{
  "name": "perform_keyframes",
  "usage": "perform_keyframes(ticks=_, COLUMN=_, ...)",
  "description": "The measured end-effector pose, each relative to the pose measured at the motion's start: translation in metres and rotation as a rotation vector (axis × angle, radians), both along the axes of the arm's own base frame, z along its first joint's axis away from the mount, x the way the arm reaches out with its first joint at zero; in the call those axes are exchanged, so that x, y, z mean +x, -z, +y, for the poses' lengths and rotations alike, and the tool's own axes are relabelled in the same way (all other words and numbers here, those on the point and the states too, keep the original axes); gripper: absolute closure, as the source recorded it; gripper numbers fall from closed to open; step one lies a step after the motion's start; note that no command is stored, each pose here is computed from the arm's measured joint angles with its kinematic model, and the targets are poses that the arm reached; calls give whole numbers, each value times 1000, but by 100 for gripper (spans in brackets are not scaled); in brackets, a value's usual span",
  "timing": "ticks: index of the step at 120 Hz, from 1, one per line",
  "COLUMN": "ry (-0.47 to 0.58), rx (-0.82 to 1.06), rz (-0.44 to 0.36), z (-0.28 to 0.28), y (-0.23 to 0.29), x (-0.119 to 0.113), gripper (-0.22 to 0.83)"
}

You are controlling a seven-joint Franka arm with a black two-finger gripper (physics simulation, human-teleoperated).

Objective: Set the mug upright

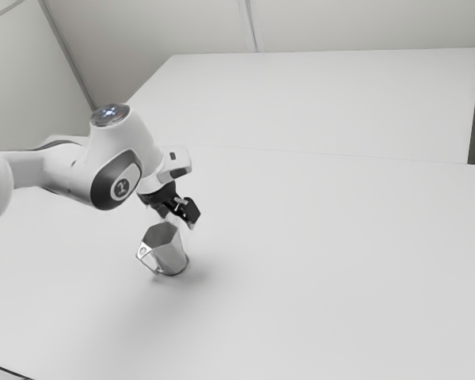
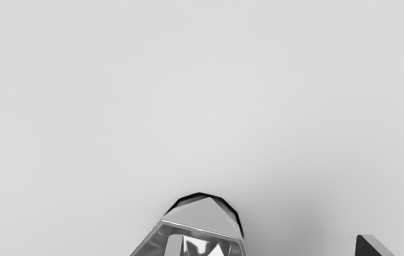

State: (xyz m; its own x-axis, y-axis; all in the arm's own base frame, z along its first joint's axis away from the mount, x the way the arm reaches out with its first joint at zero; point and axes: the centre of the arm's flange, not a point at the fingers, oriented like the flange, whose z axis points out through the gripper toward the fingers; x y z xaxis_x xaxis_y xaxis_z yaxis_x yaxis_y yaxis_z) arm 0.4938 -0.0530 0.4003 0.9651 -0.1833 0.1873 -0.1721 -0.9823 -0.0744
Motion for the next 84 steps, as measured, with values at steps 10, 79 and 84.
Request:
perform_keyframes(ticks=10, ry=-14, rx=-20, rz=3, z=-6, y=-31, x=12, gripper=6)
perform_keyframes(ticks=79, ry=-74, rx=-77, rz=167, z=-23, y=-156, x=54, gripper=0)
perform_keyframes(ticks=84, ry=-76, rx=-76, rz=173, z=-23, y=-160, x=57, gripper=0)
